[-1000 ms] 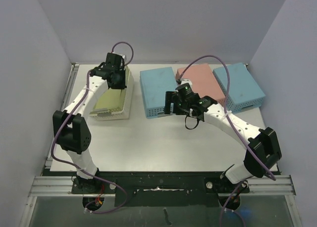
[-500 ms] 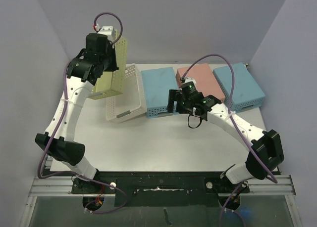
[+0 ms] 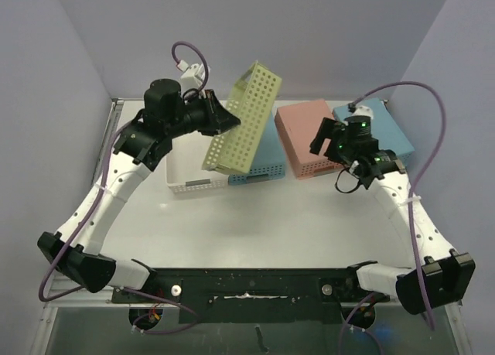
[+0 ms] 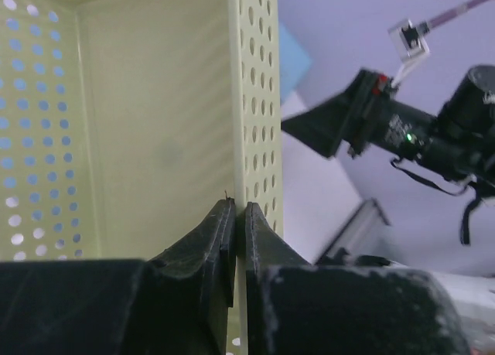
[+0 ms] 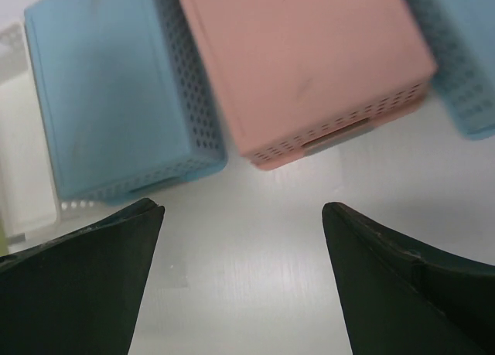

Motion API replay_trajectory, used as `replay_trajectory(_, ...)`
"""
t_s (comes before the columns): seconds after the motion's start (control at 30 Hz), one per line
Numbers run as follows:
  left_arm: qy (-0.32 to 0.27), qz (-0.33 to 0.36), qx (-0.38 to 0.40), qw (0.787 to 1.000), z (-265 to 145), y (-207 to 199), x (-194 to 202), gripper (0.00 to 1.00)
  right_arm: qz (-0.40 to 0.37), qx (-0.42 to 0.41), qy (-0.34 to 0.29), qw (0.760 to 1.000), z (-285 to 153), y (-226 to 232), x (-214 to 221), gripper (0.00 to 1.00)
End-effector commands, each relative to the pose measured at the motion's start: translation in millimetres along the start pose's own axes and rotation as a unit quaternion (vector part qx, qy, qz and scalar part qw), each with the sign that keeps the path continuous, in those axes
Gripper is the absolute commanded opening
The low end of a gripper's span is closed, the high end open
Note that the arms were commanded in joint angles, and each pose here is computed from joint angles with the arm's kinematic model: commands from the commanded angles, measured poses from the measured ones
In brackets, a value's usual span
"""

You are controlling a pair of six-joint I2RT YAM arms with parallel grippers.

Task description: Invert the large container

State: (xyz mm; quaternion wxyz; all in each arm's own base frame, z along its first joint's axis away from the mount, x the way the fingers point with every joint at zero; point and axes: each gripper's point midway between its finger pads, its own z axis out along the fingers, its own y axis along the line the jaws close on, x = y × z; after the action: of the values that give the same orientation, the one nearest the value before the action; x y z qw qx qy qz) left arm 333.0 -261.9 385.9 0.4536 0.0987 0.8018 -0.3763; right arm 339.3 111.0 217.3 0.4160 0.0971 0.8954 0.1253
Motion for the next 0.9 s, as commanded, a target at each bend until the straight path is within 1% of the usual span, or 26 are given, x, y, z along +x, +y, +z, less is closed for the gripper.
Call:
replay_trajectory(0.0,-0.019,-0.102,0.257,0.961,-4,-87,7,0.0,-0.01,0.056,-0.074,0.996,-47,-34,-59,0.88)
replay_trajectory(0.03,-0.024,-0.113,0.3,0.947,-8,-103,11,0.0,-0.016,0.077,-0.089,0.993,-56,-44,-70,0.88)
replay_trajectory(0.1,-0.021,-0.144,0.346,0.927,-8,-118,25,0.0,-0.016,0.113,-0.123,0.986,-78,-64,-92,0.91)
replay_trajectory(0.17,-0.007,-0.169,0.386,0.907,-7,-134,41,0.0,-0.008,0.137,-0.156,0.978,-97,-85,-113,0.93)
replay_trajectory(0.27,0.046,-0.191,0.448,0.872,-5,-151,69,0.0,0.002,0.143,-0.181,0.973,-114,-98,-130,0.93)
replay_trajectory(0.37,0.122,-0.226,0.479,0.839,11,-145,101,0.0,0.008,0.146,-0.188,0.971,-118,-103,-137,0.93)
replay_trajectory(0.43,0.163,-0.254,0.506,0.808,12,-141,117,0.0,0.011,0.142,-0.186,0.972,-117,-103,-135,0.93)
replay_trajectory(0.47,0.155,-0.243,0.528,0.799,14,-137,125,0.0,0.011,0.138,-0.184,0.973,-117,-102,-134,0.93)
replay_trajectory(0.5,0.185,-0.284,0.542,0.769,7,-135,129,0.0,0.01,0.138,-0.182,0.974,-116,-102,-132,0.93)
replay_trajectory(0.53,0.194,-0.3,0.558,0.749,5,-133,134,0.0,0.01,0.143,-0.18,0.973,-117,-105,-130,0.93)
replay_trajectory(0.57,0.204,-0.311,0.568,0.734,5,-130,140,0.0,0.01,0.15,-0.18,0.972,-118,-107,-129,0.93)
replay_trajectory(0.6,0.224,-0.324,0.559,0.729,11,-127,149,0.0,0.009,0.158,-0.181,0.971,-121,-111,-128,0.93)
replay_trajectory(0.63,0.238,-0.329,0.55,0.73,17,-126,157,0.0,0.008,0.164,-0.182,0.969,-124,-113,-128,0.93)
replay_trajectory(0.7,0.254,-0.328,0.538,0.734,26,-126,170,0.0,0.004,0.173,-0.186,0.967,-129,-117,-128,0.94)
replay_trajectory(0.77,0.27,-0.349,0.517,0.734,35,-126,175,0.0,0.002,0.18,-0.186,0.966,-134,-119,-127,0.94)
replay_trajectory(0.8,0.275,-0.338,0.509,0.742,41,-124,182,0.0,0.002,0.181,-0.188,0.965,-135,-120,-127,0.94)
replay_trajectory(0.87,0.298,-0.368,0.476,0.741,52,-122,188,0.0,0.002,0.179,-0.186,0.966,-135,-119,-125,0.94)
